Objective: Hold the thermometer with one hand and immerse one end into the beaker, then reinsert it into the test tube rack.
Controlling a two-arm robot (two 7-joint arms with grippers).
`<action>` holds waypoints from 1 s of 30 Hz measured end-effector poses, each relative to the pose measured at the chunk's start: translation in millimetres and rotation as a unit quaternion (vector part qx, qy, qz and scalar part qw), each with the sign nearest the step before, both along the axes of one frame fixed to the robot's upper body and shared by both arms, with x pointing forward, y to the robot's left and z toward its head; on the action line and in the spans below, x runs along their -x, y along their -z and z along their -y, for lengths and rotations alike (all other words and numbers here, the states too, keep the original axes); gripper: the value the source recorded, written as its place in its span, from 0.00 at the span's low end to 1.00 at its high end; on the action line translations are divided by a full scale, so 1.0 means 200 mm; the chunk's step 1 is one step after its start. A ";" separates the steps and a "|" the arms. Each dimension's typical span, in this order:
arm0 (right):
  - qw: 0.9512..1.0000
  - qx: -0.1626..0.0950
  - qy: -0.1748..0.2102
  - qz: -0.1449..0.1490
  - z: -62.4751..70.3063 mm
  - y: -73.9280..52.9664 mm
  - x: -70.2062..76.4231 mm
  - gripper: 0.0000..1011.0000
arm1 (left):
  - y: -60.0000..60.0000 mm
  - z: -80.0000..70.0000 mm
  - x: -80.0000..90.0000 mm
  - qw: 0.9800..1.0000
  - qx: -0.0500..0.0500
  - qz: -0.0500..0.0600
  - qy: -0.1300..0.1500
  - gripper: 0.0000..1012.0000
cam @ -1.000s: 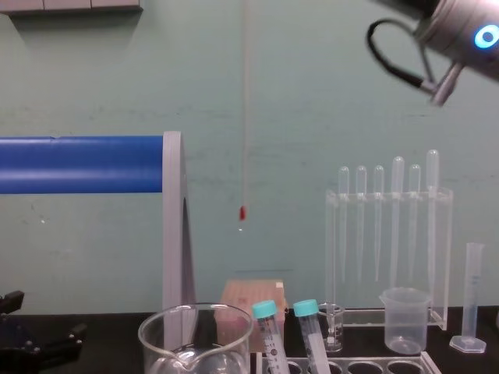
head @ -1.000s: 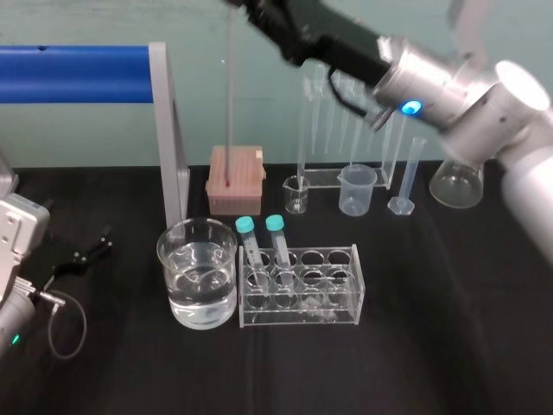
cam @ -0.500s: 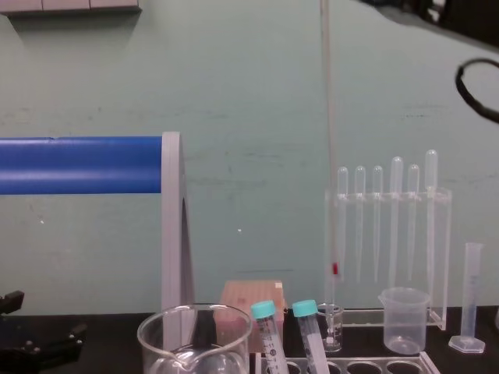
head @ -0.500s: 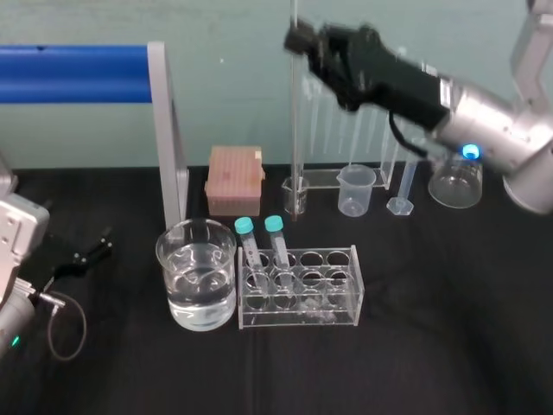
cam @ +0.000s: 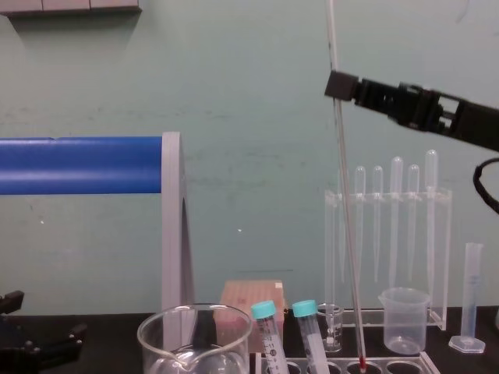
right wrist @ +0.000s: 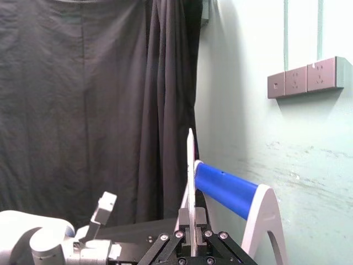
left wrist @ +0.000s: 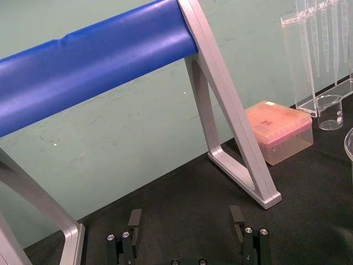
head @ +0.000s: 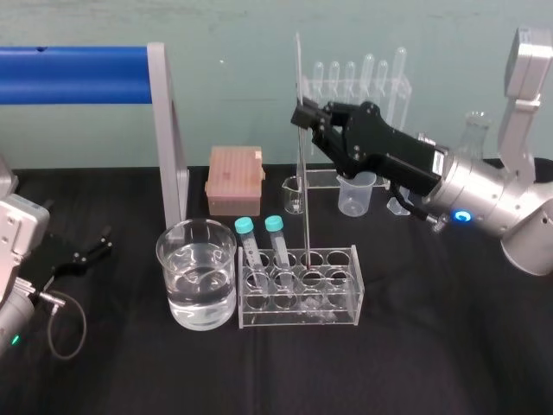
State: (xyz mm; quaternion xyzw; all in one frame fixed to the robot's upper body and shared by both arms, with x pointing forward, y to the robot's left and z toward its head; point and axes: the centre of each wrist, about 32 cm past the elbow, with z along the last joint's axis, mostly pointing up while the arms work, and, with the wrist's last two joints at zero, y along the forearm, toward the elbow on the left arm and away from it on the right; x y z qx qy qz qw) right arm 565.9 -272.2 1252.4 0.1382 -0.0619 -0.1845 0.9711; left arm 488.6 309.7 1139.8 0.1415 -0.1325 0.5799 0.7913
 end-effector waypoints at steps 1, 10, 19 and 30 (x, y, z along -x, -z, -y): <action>1.000 0.001 0.001 0.000 0.00 0.01 0.00 0.05 | 0.00 0.00 0.00 1.000 0.000 0.000 0.000 1.00; 1.000 0.009 0.016 -0.011 0.00 0.07 -0.01 0.05 | 0.00 0.00 0.00 1.000 0.000 0.000 0.000 1.00; 0.999 0.008 0.017 -0.028 0.00 0.11 0.00 0.05 | 0.00 0.00 0.00 1.000 0.000 0.000 0.000 1.00; 0.999 0.023 0.016 -0.043 0.00 0.18 -0.03 0.05 | 0.00 0.00 0.00 1.000 0.000 0.000 0.000 1.00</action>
